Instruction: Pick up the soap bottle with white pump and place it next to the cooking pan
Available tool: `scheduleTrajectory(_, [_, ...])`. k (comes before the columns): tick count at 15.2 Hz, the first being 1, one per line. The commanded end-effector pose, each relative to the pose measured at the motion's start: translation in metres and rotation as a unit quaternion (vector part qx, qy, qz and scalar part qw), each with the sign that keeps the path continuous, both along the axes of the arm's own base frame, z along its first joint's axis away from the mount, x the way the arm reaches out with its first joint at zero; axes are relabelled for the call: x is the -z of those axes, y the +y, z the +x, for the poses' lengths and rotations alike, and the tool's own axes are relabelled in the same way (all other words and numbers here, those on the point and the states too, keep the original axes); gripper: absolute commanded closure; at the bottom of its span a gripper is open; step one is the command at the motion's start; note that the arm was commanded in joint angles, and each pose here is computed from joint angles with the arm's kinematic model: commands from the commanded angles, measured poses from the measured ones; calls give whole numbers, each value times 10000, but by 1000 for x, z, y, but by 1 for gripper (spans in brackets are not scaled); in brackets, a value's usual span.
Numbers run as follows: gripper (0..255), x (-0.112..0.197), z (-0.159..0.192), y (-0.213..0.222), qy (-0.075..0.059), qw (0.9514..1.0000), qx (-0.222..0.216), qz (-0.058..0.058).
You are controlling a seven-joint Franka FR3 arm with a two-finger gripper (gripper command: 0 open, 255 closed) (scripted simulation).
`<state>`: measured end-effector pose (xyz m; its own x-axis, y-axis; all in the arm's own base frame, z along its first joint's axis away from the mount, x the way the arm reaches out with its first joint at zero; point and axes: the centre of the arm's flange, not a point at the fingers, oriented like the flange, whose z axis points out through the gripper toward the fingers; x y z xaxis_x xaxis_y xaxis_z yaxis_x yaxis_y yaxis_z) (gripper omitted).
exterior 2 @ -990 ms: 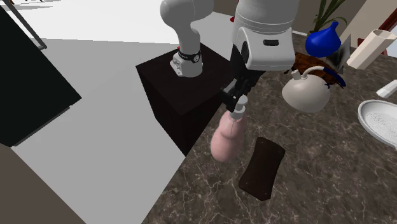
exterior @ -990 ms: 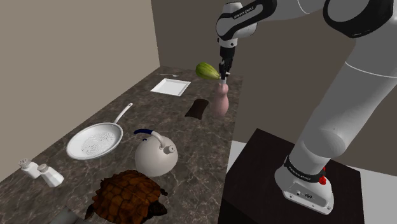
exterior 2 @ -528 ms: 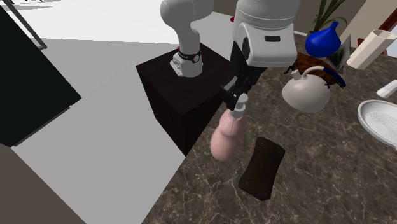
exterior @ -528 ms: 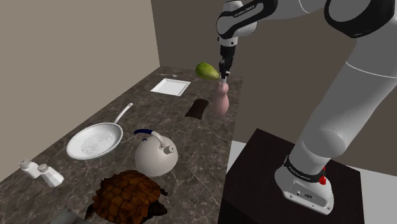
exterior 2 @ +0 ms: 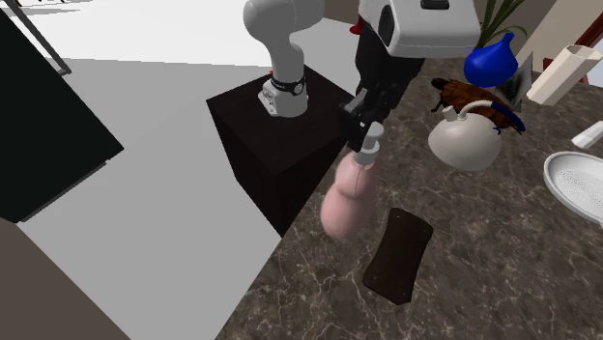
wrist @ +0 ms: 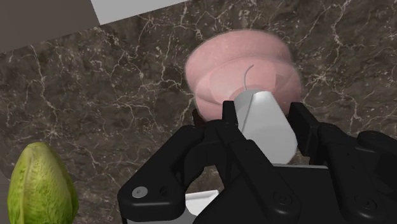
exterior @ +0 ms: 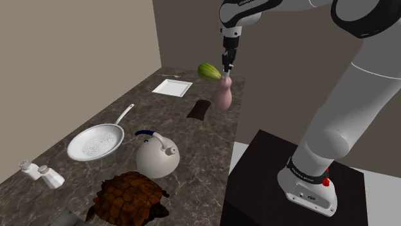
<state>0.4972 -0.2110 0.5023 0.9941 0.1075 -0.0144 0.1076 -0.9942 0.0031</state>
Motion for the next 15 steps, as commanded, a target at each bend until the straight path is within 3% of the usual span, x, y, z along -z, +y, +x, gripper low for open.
scheduleTrajectory(1, [255, -10, 0, 1, -4, 10000, 0, -1])
scheduleTrajectory(15, [255, -83, 0, 1, -4, 10000, 0, -1])
